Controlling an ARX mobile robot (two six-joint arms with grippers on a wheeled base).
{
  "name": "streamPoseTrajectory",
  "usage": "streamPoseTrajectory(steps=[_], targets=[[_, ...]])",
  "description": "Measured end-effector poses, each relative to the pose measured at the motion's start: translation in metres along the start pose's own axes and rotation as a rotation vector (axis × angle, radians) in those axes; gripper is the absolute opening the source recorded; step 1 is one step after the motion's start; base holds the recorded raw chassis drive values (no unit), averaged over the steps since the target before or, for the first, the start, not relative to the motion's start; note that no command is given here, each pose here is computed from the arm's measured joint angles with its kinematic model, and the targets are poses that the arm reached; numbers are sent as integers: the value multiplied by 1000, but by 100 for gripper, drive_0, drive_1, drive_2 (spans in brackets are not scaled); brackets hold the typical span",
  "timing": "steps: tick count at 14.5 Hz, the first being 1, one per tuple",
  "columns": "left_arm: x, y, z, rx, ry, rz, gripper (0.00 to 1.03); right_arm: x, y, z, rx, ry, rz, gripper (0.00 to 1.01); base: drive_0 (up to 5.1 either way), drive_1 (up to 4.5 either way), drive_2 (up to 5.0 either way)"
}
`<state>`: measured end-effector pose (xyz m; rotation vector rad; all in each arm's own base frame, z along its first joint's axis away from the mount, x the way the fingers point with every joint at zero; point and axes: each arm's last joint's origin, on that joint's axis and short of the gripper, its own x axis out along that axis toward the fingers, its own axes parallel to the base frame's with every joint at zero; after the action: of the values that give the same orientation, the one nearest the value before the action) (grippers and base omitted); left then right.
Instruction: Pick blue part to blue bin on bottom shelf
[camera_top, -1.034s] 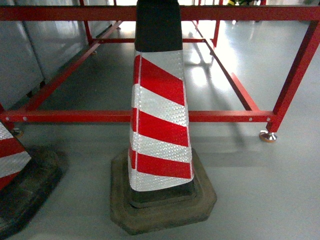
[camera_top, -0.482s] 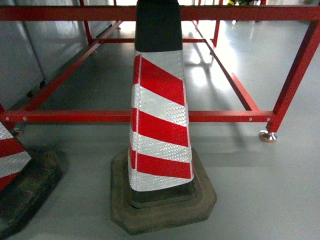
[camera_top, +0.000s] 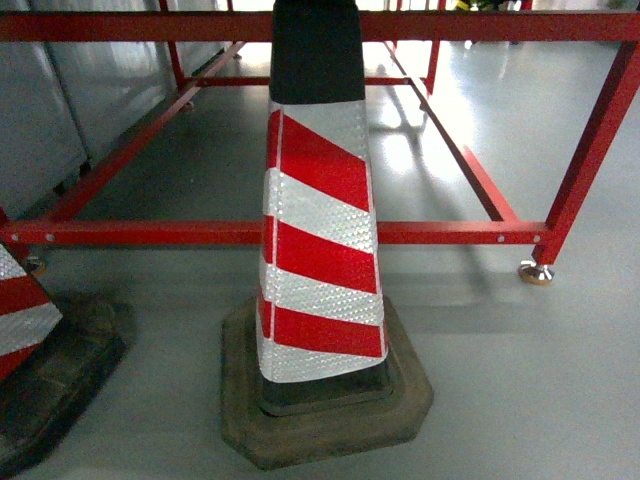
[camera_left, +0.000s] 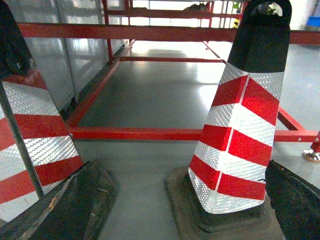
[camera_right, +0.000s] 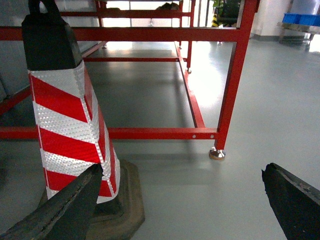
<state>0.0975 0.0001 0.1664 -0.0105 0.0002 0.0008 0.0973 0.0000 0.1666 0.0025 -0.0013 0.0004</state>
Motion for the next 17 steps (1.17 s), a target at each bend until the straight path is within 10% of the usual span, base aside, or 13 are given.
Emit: streamPoseTrajectory(steps=[17], targets=[[0, 0, 0, 2, 2, -2, 98, 0, 0, 0, 0, 1, -1, 98, 0, 0, 0]])
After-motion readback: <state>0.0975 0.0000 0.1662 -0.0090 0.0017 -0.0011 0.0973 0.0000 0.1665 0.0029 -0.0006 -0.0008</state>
